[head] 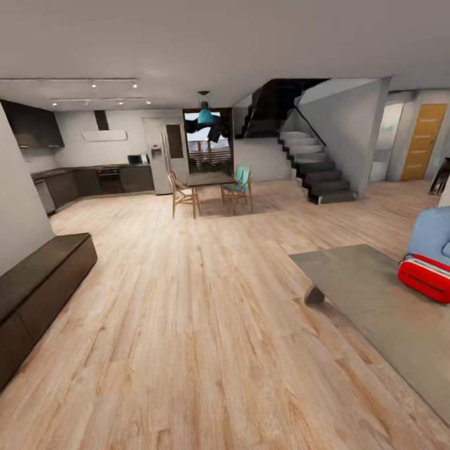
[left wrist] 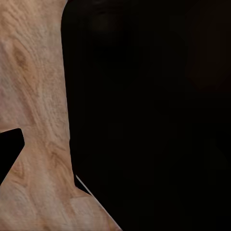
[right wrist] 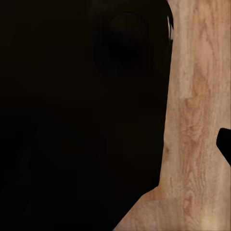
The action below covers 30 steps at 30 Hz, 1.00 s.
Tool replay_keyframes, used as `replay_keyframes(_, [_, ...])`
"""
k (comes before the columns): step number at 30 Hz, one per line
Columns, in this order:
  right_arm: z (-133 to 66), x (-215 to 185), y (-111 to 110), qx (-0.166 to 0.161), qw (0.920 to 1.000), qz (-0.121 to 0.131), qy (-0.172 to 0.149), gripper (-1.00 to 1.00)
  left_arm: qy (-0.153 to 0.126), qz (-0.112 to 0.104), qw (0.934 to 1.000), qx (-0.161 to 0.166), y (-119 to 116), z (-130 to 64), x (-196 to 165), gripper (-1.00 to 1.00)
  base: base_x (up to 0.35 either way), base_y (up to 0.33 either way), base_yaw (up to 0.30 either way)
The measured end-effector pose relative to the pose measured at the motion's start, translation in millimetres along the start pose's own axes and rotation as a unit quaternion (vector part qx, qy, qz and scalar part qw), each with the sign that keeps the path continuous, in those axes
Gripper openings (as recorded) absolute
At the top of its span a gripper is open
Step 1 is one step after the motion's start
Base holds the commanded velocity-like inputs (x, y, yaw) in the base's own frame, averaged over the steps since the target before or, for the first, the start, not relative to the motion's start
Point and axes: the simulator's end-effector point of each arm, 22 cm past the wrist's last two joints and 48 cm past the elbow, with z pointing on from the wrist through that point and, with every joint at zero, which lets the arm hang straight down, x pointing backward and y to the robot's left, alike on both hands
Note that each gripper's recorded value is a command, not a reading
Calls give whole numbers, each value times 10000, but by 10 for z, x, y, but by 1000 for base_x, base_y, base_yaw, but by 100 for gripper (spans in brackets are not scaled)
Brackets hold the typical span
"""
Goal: Turn on the radio receiver that's on the table in the living room.
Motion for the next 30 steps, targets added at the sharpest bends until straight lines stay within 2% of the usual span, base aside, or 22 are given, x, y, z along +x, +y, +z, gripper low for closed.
replay_keyframes(2, [0,-6,-14,6,10000,-66,-20,100,-55,-105,9999,-25,56,-1,-46,100,0,0,0])
replay_keyframes(8, [0,-6,-19,5,10000,-69,-20,100,-153,-111,9998,-29,62,-3,-140,100,0,0,0])
replay_keyframes(11, [0,-6,-22,12,10000,-71,-20,100,-197,-189,9996,-36,76,-4,-182,100,0,0,0])
replay_keyframes(22, [0,-10,7,19,10000,-61,-28,100,-211,-276,9994,-37,81,-5,-196,100,0,0,-1])
replay_keyframes(30, [0,-15,5,28,10000,-61,-41,100,-213,-277,9994,-37,81,-5,-197,100,0,0,-181])
